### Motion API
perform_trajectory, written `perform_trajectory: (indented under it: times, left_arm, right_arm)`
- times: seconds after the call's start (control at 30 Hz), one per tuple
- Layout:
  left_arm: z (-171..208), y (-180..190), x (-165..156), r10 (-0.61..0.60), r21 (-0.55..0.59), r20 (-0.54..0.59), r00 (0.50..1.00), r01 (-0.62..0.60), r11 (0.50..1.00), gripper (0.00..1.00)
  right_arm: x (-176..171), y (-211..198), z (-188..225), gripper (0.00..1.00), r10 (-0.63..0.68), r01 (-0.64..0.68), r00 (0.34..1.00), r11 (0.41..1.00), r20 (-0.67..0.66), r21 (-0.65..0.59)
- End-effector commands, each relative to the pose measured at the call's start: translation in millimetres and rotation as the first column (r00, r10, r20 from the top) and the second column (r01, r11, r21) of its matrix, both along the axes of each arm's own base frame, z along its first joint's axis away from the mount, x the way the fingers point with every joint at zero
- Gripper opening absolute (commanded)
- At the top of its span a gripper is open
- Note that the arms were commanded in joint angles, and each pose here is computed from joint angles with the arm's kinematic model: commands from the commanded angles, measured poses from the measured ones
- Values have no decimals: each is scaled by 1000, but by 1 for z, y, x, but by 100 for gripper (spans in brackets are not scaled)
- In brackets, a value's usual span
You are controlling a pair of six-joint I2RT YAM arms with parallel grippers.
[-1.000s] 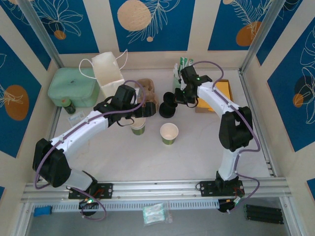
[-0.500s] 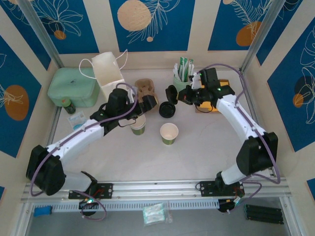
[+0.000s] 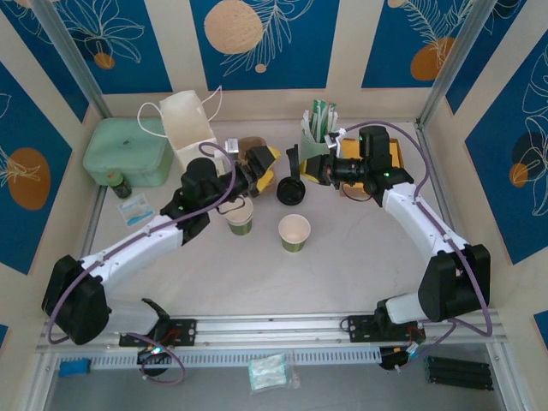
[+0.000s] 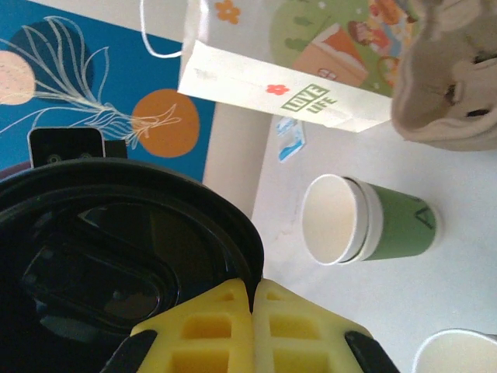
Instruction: Pack the takeout coffee
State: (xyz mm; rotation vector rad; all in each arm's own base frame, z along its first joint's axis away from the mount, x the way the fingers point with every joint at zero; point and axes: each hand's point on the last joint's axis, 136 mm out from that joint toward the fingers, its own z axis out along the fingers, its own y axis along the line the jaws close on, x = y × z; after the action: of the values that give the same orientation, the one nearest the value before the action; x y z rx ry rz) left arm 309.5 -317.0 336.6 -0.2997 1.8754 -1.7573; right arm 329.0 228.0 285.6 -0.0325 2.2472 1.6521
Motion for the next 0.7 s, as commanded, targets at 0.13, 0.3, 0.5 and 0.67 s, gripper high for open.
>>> perform_trajectory:
  times: [0.13,0.3,0.5,0.67]
  left_arm:
    - [30,-13,-3,-16,-106,44,999,21,994,99]
    - [32,-18,-3,-25,-115,46,999,30,993,99]
    - [34,-23,-1,-32,-116,48,998,38,992,97]
    - [32,-25,0,-33,-121,43,999,38,992,95]
  right_arm:
    - [-10,7,22,0,60,-63,997,995,41,75]
    - [-10,10,19,0,66,-68,997,995,31,75]
    - [-11,12,14,0,68,-69,997,995,21,71]
    - [-11,13,12,0,72,-72,997,995,15,69]
